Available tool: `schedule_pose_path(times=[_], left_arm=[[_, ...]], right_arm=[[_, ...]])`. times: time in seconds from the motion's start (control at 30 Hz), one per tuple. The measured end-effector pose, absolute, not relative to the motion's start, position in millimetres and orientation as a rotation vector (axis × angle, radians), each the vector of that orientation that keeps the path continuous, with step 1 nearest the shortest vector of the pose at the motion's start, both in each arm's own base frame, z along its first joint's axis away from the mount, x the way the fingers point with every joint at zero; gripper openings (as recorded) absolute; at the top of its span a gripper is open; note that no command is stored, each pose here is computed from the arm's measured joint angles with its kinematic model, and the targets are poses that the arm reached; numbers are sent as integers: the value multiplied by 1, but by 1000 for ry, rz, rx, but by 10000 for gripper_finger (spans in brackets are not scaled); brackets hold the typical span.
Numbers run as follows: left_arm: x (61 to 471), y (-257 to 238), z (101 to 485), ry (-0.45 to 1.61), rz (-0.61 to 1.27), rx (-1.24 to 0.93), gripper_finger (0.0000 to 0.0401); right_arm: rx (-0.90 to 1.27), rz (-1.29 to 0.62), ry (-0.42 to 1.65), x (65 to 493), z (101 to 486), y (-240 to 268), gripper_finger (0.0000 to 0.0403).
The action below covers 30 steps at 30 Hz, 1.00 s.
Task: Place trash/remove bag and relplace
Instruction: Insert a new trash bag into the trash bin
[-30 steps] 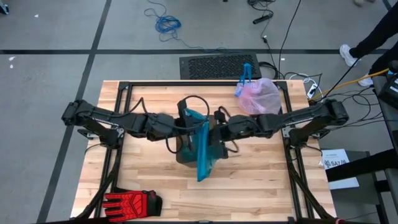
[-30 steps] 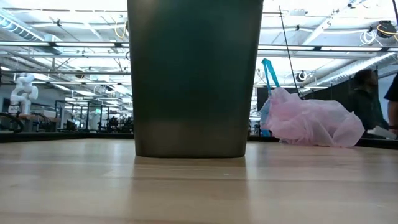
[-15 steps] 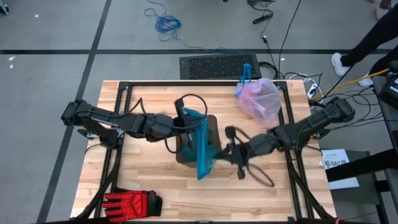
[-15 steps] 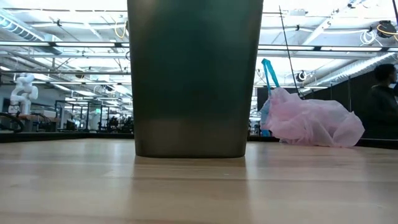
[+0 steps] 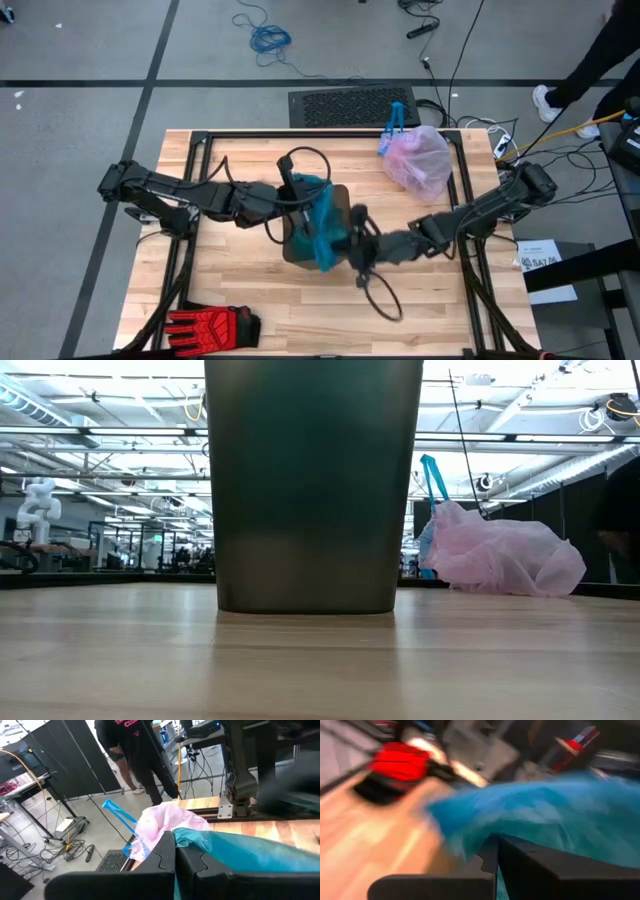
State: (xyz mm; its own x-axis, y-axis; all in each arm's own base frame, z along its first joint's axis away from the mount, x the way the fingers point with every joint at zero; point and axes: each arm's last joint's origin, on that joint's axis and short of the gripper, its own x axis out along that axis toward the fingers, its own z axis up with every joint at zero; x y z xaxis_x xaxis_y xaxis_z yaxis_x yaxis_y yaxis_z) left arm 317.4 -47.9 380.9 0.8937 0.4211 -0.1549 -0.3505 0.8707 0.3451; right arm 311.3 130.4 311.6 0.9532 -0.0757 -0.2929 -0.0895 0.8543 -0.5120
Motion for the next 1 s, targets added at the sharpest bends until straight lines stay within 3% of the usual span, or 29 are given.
schedule_pose_path(times=[0.23, 0.57, 1.0], left_arm=[[317, -53, 381, 225, 392, 307, 0], [315, -61, 379, 223, 373, 253, 0], [312, -70, 359, 296, 368, 269, 0]], right_arm=[[-420, -87, 385, 325, 331, 95, 0], [-288, -73, 601, 339, 296, 75, 0], [-256, -15, 615, 330, 355, 89, 0]])
